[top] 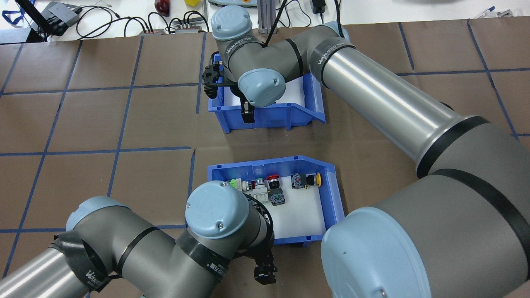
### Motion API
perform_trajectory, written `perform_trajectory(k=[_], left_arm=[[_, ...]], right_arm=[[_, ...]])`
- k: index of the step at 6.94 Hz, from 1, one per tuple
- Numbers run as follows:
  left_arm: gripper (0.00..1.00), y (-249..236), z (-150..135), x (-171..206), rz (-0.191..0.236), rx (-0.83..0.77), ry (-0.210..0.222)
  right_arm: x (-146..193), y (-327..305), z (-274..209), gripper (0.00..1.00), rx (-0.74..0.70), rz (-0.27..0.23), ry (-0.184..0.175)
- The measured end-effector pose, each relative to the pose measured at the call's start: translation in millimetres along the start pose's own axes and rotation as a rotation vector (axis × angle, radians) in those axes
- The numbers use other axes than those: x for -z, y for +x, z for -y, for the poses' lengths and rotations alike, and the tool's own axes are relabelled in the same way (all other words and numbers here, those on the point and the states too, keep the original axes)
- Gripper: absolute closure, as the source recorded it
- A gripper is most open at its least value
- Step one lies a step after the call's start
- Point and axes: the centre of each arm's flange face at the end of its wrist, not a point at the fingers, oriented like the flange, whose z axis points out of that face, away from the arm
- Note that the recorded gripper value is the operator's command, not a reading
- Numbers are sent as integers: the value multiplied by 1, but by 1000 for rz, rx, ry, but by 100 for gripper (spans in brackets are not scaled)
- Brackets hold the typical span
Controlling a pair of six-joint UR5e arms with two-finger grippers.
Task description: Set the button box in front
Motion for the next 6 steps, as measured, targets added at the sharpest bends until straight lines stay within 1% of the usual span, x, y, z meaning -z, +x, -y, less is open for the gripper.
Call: perform_trajectory(k=[1,2,3,4,5,6], left_arm=[[54,1,-3,-11,10,-3,12],[71,3,-5,-15,7,-7,11],[91,2,-5,-17,4,-11,12],[100,-2,0,-22,6,-18,23],[100,-8,7,-24,0,-27,29],[100,-13,10,-20,-14,-34,22]], right_arm=[[1,-3,4,91,8,-4,-13],[0,-6,5,92,15,-15,-44],[2,-6,4,92,17,-29,-69],[11,-6,3,92,15,-47,-76],[31,-6,-3,92,8,-72,-71],[52,-6,-17,92,-9,-88,-67]])
